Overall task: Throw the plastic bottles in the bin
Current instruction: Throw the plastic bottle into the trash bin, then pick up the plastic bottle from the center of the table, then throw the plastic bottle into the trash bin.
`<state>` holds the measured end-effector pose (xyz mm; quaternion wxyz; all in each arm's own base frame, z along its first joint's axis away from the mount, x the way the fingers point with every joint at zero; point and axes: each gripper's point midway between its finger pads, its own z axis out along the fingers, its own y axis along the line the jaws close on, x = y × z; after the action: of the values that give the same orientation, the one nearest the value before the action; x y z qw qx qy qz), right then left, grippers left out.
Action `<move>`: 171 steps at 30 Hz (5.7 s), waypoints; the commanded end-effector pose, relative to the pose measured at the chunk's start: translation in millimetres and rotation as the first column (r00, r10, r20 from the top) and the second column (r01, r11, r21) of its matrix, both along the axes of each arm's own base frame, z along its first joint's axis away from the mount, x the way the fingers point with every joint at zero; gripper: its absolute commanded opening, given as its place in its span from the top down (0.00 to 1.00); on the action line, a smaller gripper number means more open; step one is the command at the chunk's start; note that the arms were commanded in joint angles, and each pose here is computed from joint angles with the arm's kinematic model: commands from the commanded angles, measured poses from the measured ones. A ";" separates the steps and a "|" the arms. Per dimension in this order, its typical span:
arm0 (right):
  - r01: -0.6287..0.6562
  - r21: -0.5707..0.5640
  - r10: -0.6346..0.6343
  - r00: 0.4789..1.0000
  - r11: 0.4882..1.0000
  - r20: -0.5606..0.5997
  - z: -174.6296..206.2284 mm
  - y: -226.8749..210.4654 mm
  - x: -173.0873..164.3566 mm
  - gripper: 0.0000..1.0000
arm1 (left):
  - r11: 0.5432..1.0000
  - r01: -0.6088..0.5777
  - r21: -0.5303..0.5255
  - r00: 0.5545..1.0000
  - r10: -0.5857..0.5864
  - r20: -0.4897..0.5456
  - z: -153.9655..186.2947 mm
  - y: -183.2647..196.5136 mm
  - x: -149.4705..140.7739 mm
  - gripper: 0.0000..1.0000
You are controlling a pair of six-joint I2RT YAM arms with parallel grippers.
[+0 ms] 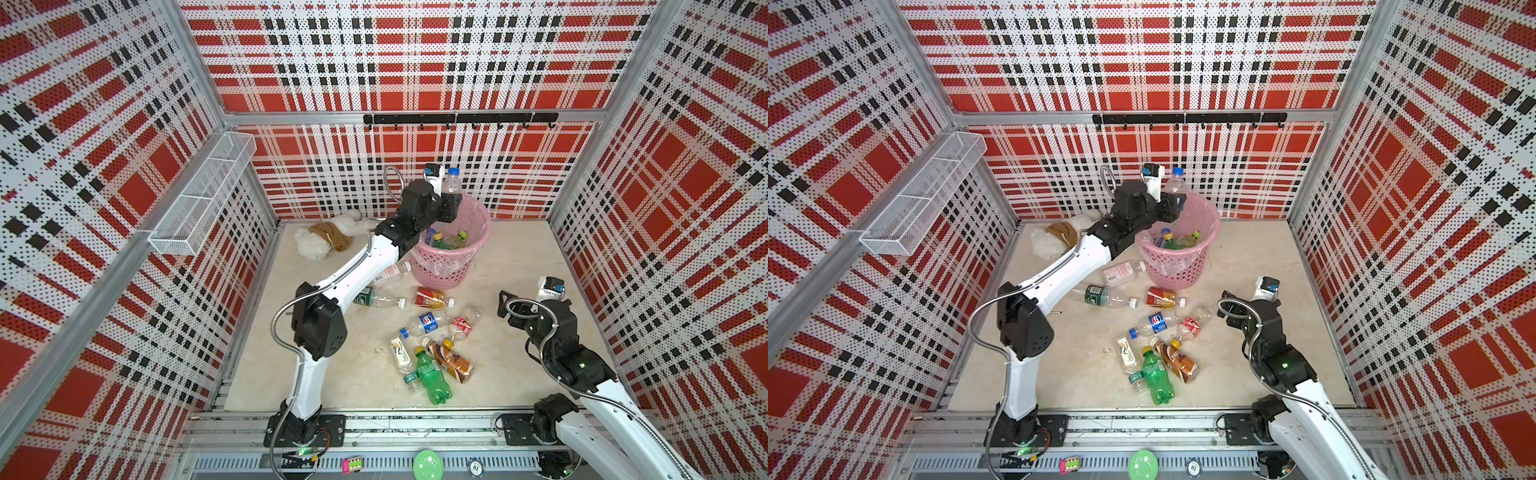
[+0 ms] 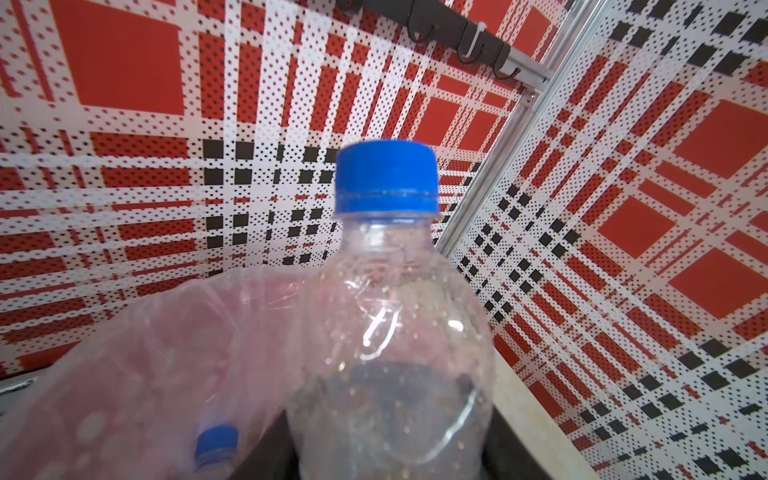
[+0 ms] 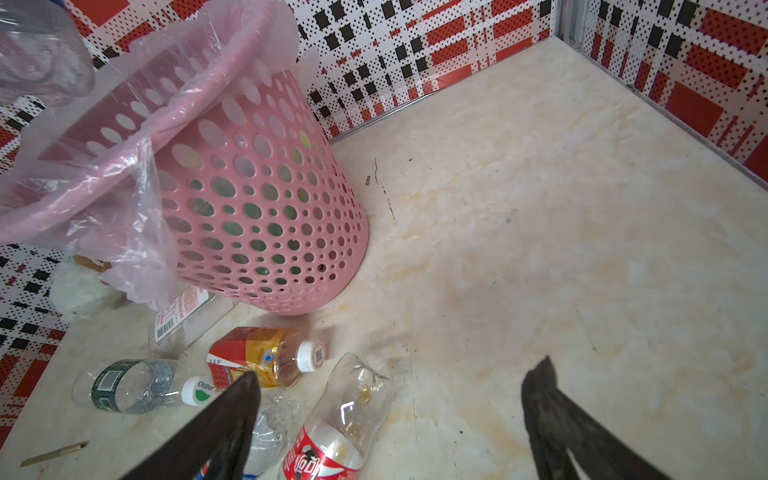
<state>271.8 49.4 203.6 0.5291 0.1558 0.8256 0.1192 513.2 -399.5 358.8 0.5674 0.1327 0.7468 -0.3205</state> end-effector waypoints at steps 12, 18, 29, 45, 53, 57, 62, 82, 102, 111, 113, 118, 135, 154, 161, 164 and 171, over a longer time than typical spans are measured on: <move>0.023 -0.038 -0.022 0.999 0.999 0.035 10.0 -3.8 10.6 0.00 | 0.999 0.001 -0.054 1.000 0.000 0.019 29.2 5.7 10.2 0.00; 0.014 -0.034 -0.013 0.999 0.999 0.035 10.7 0.1 16.6 0.00 | 0.998 -0.002 -0.058 0.996 0.007 0.089 74.7 22.8 -11.7 0.01; -0.016 0.021 0.016 1.000 1.000 -0.007 -10.8 14.9 31.5 0.00 | 0.978 -0.209 0.024 0.975 0.207 0.076 56.5 129.2 -118.0 0.01; -0.017 0.087 0.030 0.989 0.996 -0.146 -44.2 25.3 33.2 0.00 | 0.826 -0.560 0.061 0.762 0.542 -0.355 -159.9 296.9 -270.4 0.01; 0.031 0.104 -0.005 0.971 0.994 -0.239 -56.9 21.9 13.6 0.00 | 0.851 -0.525 0.014 0.784 0.489 -0.383 -163.9 284.4 -249.1 0.01; 0.020 0.110 0.009 0.966 0.994 -0.259 -67.5 41.2 7.1 0.00 | 0.851 -0.525 0.002 0.779 0.482 -0.401 -168.1 285.4 -245.1 0.01; -0.027 0.125 0.063 0.953 0.992 -0.296 -83.1 77.3 12.2 0.00 | 0.847 -0.531 -0.002 0.770 0.481 -0.419 -174.5 289.2 -246.5 0.01; -0.010 0.152 0.068 0.923 0.988 -0.380 -126.5 114.3 23.8 0.07 | 0.820 -0.572 -0.017 0.736 0.503 -0.454 -183.2 308.2 -255.4 0.01; 0.121 0.179 -0.039 0.915 0.976 -0.401 -147.5 105.8 23.7 0.46 | 0.815 -0.578 -0.025 0.726 0.501 -0.471 -186.8 312.1 -253.0 0.01; 0.214 0.134 -0.163 0.935 0.968 -0.314 -103.5 38.1 13.8 0.46 | 0.816 -0.576 -0.046 0.730 0.488 -0.478 -189.7 308.3 -246.5 0.01; 0.248 0.140 -0.205 0.942 0.959 -0.265 -85.6 14.5 10.4 0.46 | 0.819 -0.571 -0.049 0.733 0.482 -0.481 -189.3 306.0 -243.6 0.01; 0.270 0.057 -0.267 0.962 0.961 -0.050 0.4 -25.9 4.7 0.48 | 0.824 -0.565 -0.046 0.732 0.475 -0.489 -192.7 302.5 -238.9 0.01; -0.049 -0.087 0.070 0.963 0.995 0.261 171.0 48.4 94.7 0.47 | 0.799 -0.599 -0.054 0.705 0.494 -0.508 -196.4 317.6 -259.9 0.01; -0.261 -0.129 0.286 0.927 0.957 0.243 187.3 151.6 243.3 0.47 | 0.761 -0.643 -0.087 0.673 0.508 -0.538 -207.1 336.8 -287.4 0.01; -0.231 -0.130 0.255 0.941 0.964 0.220 172.9 149.3 256.8 0.31 | 0.767 -0.635 -0.090 0.677 0.497 -0.542 -208.8 332.6 -282.5 0.01; -0.232 -0.118 0.253 0.940 0.966 0.230 179.4 147.9 253.6 0.07 | 0.776 -0.625 -0.087 0.679 0.485 -0.551 -211.4 327.7 -278.3 0.01; -0.214 -0.115 0.239 0.927 0.970 0.291 180.2 112.8 177.5 0.00 | 0.787 -0.612 -0.079 0.677 0.470 -0.566 -218.9 320.7 -271.5 0.01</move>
<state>487.2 182.3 347.8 0.5880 0.0065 0.7942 0.1533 235.8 -76.1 138.7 0.4216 -0.2613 0.8336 -0.2431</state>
